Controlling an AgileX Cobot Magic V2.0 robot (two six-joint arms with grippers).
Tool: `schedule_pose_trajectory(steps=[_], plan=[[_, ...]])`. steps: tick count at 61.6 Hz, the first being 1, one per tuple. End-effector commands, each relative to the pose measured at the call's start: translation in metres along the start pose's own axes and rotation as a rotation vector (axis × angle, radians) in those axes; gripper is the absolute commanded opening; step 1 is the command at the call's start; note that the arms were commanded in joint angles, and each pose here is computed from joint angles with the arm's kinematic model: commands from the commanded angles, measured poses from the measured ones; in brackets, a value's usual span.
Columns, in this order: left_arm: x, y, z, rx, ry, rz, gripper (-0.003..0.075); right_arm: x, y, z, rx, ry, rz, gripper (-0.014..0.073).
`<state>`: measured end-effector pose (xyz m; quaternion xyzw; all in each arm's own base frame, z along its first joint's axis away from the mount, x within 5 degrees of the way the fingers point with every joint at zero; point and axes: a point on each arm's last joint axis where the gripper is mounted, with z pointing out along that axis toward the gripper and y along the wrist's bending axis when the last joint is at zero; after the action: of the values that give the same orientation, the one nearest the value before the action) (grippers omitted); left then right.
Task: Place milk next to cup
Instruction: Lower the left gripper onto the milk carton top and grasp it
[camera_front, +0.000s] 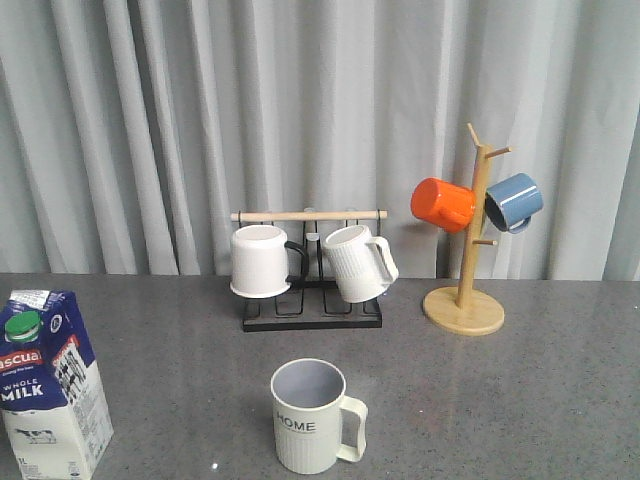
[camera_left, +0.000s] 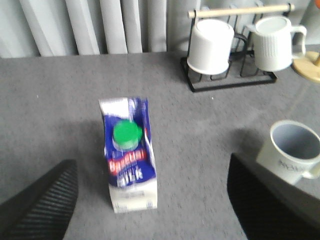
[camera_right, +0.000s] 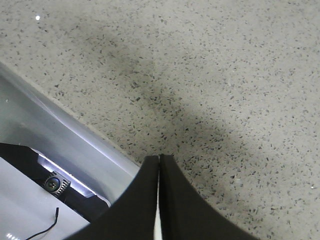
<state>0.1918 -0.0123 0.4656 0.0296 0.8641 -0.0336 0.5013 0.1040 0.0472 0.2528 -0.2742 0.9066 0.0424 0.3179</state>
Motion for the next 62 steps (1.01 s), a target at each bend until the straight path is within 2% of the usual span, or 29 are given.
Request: schedule_pose_trajectory(steps=[1,15,32,62], plan=[[-0.032,0.000,0.009,-0.001,-0.040,0.002,0.0594,-0.009,-0.003,-0.005,0.020,-0.062,0.006,-0.0005],[-0.058,0.010,0.060,-0.075,0.120,0.011,0.0590,-0.008,-0.003,-0.005,0.018,-0.052,0.006,-0.0005],[-0.048,0.013,0.108,-0.078,0.277,-0.004,0.0586,-0.008,-0.003,-0.005,0.019,-0.055,0.006,-0.0005],[-0.036,0.015,0.145,-0.080,0.374,-0.008,0.0586,-0.008,-0.002,-0.005,0.016,-0.056,0.008,-0.0005]])
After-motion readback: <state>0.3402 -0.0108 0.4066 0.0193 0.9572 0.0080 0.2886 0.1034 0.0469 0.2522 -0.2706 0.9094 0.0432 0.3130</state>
